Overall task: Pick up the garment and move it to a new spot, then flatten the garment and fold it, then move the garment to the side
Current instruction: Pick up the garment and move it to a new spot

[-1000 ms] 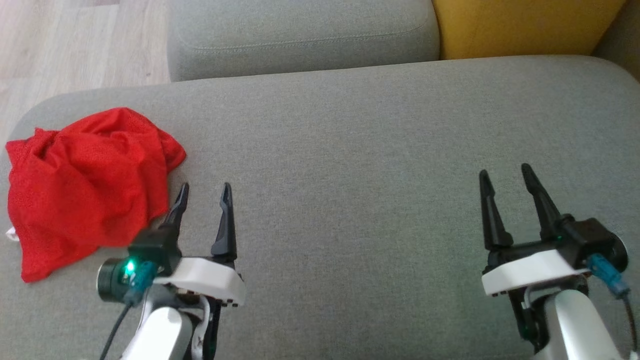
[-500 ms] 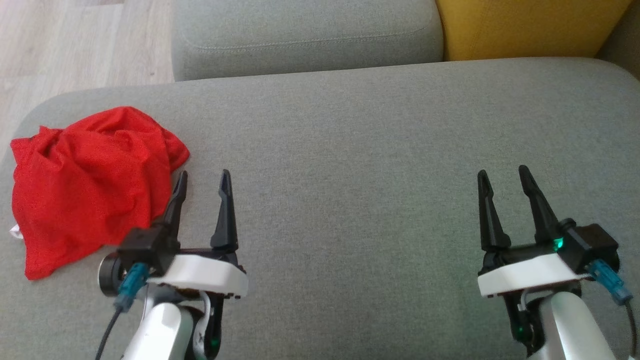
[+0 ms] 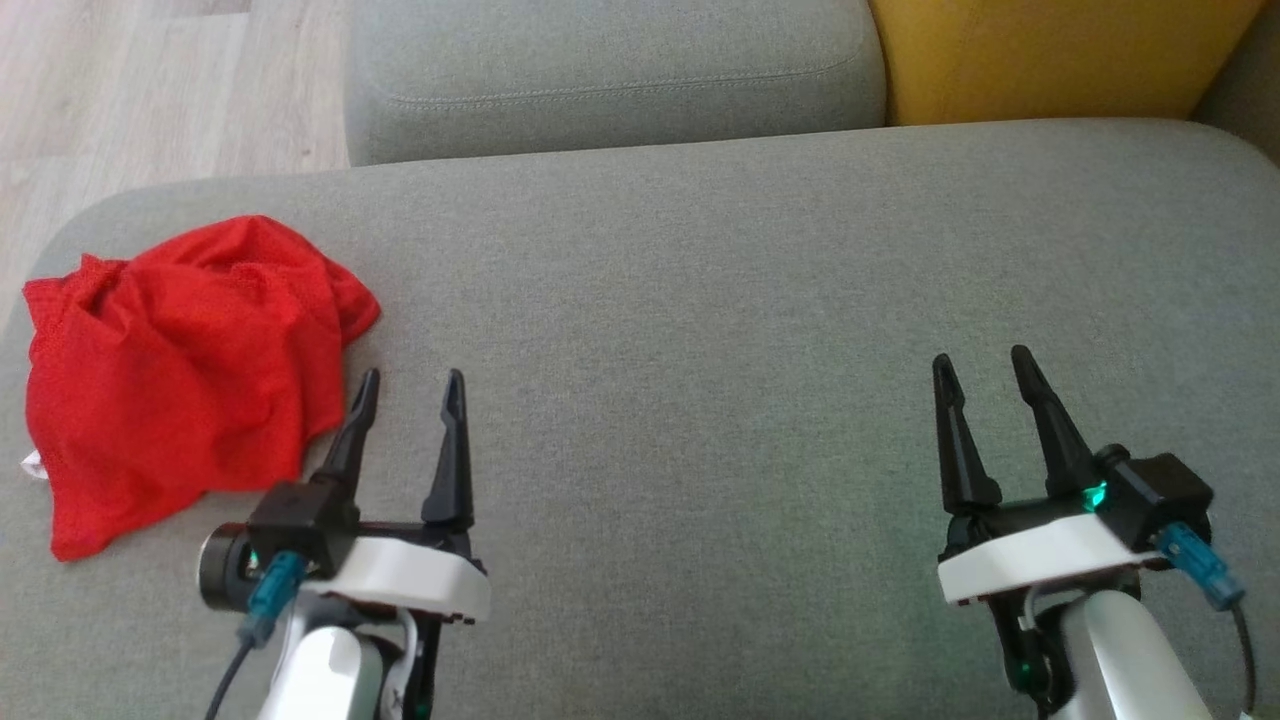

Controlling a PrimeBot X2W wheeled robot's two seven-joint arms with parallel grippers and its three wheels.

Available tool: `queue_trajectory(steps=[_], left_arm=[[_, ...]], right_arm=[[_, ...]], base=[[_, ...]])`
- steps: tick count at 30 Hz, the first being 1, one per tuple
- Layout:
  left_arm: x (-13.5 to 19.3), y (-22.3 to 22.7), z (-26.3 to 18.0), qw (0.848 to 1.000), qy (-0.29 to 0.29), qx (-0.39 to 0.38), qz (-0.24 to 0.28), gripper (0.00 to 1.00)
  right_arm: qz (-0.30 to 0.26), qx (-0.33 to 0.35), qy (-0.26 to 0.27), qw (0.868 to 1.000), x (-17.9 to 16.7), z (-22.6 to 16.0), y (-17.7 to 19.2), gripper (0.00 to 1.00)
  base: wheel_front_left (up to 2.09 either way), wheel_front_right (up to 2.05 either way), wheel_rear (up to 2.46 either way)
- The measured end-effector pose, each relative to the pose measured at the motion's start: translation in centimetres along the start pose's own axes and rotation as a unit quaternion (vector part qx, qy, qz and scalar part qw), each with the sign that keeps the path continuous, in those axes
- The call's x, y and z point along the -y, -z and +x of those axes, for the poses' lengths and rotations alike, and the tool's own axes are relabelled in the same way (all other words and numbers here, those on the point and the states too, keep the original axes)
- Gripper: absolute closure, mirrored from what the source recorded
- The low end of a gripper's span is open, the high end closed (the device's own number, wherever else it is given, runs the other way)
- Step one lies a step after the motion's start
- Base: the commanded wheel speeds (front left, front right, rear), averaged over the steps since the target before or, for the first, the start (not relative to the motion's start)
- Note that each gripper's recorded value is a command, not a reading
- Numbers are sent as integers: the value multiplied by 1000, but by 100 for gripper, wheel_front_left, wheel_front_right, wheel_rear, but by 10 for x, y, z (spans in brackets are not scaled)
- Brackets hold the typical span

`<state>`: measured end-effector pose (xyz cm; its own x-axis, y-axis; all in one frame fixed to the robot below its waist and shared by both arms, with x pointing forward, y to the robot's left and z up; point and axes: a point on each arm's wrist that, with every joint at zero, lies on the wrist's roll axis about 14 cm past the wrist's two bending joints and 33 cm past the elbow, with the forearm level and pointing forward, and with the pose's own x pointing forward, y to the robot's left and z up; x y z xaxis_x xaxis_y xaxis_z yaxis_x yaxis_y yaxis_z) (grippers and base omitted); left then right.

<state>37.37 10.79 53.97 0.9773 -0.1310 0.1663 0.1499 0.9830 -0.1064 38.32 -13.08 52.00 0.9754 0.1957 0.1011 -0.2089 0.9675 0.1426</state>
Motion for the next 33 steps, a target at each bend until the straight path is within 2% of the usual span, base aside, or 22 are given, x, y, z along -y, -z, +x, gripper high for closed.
queue_trajectory(steps=[9, 15, 26, 33], left_arm=[[-9, 5, -2, 1000, -8, -8, 6, 0], [-24, 1, -11, 999, -34, -5, 9, 0], [-90, -15, -52, 987, -155, 11, 30, 0], [-132, -21, -99, 970, -241, 14, 38, 0]], right_arm=[[10, -5, -6, 1000, -5, 2, 4, 0], [16, -10, -38, 999, -26, 11, 8, 0], [26, -27, -139, 990, -94, 29, 19, 0], [33, -39, -211, 976, -146, 30, 28, 0]], base=[[0, 0, 0], [0, 0, 0], [0, 0, 0], [0, 0, 0]])
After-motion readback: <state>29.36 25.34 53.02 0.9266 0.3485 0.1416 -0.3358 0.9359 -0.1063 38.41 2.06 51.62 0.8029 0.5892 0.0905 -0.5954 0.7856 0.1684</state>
